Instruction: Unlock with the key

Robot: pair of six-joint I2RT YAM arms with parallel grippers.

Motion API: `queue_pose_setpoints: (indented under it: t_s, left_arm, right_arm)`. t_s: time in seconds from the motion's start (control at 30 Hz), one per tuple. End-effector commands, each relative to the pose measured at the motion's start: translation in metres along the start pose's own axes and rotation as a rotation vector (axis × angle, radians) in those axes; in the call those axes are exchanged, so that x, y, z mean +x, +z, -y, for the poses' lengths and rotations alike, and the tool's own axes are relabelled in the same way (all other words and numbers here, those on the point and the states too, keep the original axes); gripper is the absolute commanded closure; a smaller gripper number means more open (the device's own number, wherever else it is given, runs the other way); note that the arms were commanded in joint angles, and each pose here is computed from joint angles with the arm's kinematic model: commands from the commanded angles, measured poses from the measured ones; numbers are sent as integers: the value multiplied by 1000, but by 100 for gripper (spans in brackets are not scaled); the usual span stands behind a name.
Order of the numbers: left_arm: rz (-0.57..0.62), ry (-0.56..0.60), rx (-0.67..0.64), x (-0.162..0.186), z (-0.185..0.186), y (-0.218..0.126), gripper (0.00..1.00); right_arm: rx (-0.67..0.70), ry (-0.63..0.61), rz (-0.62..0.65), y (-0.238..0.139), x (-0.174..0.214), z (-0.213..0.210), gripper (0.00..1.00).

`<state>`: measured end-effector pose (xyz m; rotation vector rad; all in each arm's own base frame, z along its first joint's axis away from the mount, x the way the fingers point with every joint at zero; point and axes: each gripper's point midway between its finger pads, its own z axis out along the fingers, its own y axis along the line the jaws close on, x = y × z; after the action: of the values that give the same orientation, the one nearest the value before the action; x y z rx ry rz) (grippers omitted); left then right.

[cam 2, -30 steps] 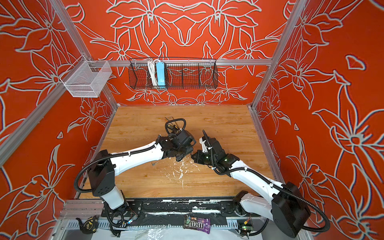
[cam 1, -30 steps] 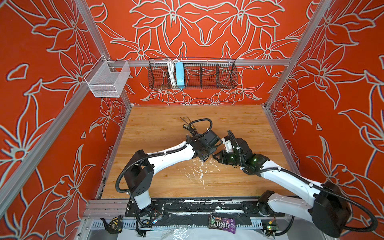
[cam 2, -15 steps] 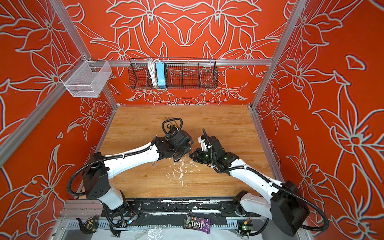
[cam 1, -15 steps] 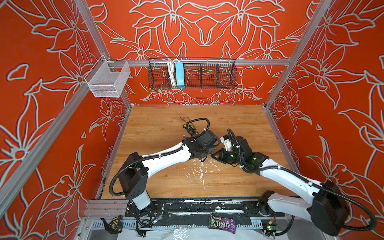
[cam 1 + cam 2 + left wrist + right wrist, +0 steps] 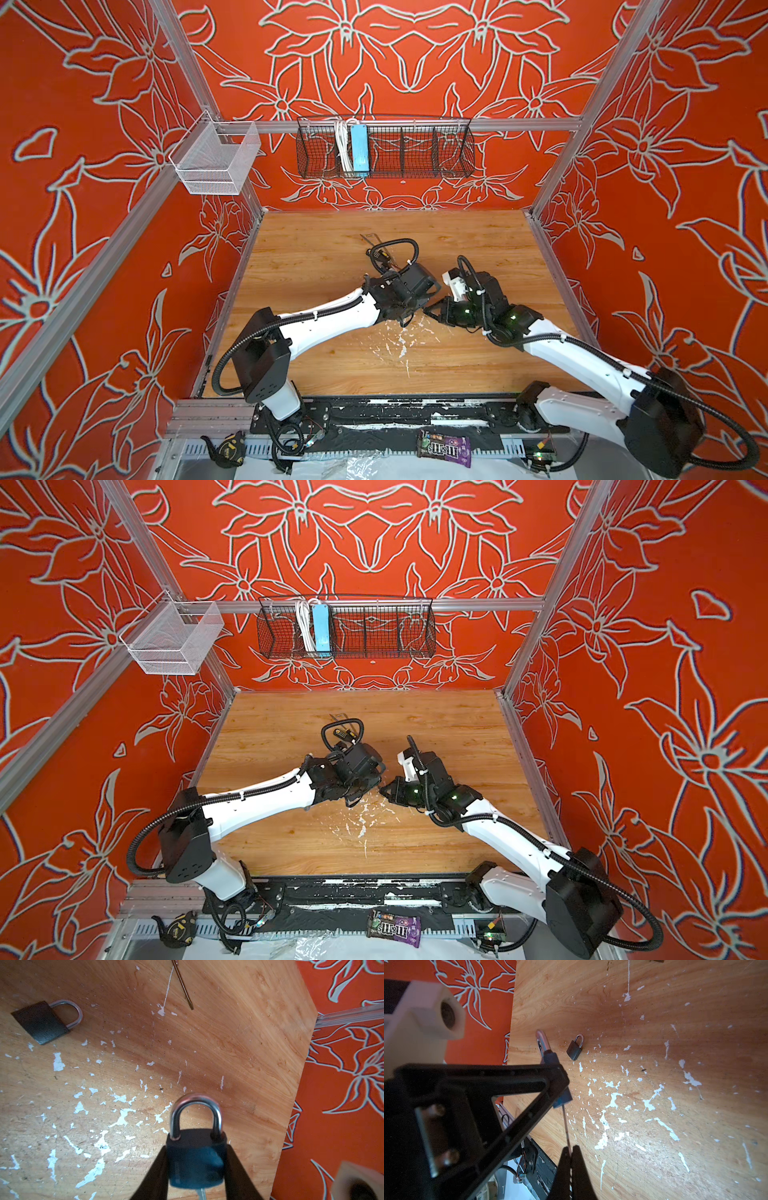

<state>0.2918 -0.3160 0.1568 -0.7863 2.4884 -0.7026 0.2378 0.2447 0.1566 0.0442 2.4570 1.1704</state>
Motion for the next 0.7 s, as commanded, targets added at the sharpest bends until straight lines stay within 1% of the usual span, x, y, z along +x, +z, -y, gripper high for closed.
queue_pose_setpoints:
  t_s: [0.0,0.07,0.13,0.23,0.3,0.37,0.4,0.47,0.57,0.67]
  left_arm:
    - [-125,-33,134,28,27,-19,100]
    - [-138,-40,156,30,30,-21,100]
    - [-145,-51,148,32,28,-21,100]
    - [-189,-87,165,40,28,-18,100]
    - [-198,-83,160,42,27,-19,100]
    - [-196,-78,124,43,21,-18,100]
    - [-201,-80,120,43,20,-18,100]
    - [-236,-103,122,50,21,-17,100]
    - [-258,-112,156,53,30,-18,100]
    - [-248,-94,122,52,26,-17,100]
  right_arm:
    - [-81,3,128,3,-30,-14,100]
    - [-95,6,125,4,-33,-19,100]
    - [-101,4,129,3,-36,-24,100]
    - [-35,-22,162,1,-41,-20,100]
    - [-18,-57,199,-3,-46,-22,100]
    - [26,-100,242,-9,-53,-22,100]
    - [26,-115,255,-10,-55,-24,100]
    - [39,-169,282,-13,-57,-31,100]
    - [63,-237,294,-10,-55,-37,100]
    - [92,-267,303,-9,-58,-33,100]
